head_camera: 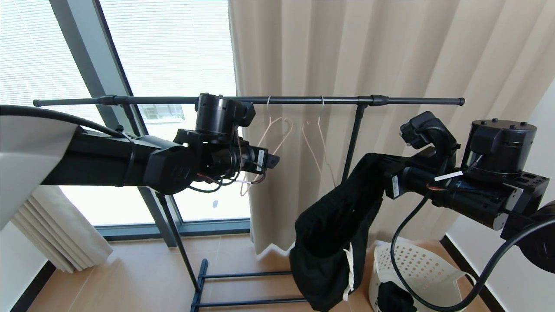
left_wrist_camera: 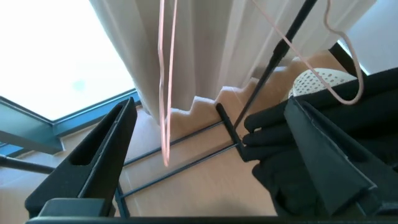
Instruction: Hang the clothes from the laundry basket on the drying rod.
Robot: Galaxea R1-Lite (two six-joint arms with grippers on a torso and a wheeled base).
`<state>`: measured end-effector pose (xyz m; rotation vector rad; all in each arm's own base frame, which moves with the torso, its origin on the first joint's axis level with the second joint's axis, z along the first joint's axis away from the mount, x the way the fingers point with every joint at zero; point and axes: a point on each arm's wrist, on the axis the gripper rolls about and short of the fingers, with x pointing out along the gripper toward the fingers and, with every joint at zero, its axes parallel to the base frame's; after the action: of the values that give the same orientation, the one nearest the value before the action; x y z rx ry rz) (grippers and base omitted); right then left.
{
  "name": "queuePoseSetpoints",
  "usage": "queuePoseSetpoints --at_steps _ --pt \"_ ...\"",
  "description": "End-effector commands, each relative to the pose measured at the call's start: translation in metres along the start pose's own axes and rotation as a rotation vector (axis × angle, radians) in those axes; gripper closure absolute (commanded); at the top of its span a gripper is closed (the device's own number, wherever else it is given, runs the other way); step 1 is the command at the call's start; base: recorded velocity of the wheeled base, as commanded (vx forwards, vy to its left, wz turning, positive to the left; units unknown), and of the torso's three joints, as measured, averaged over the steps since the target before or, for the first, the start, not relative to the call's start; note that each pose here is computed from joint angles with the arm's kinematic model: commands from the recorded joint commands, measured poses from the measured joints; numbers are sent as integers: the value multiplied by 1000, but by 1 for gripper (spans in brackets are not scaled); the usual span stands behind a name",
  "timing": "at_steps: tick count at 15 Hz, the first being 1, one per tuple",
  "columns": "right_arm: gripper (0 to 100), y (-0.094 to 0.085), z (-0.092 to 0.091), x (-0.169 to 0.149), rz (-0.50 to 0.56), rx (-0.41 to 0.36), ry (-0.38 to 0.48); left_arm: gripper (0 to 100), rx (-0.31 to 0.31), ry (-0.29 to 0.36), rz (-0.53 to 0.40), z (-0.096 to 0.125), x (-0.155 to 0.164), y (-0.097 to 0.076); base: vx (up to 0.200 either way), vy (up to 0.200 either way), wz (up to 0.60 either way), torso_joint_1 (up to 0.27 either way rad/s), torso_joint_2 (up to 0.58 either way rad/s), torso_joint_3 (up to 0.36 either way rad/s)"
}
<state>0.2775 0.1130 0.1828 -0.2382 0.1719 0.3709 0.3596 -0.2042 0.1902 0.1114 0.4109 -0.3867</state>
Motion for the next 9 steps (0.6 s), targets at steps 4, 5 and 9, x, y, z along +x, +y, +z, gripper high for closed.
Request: queuePoseSetpoints --at_steps 4,5,9 --pt "100 0 -1 1 1 0 3 0 -11 20 26 -11 51 9 0 0 0 0 0 0" --pt "100 1 -1 0 2 -1 4 0 -17 16 40 -12 60 16 0 0 0 0 0 0" --pt "100 0 -1 0 1 0 4 0 -17 14 63 -18 87 25 0 0 0 0 0 0"
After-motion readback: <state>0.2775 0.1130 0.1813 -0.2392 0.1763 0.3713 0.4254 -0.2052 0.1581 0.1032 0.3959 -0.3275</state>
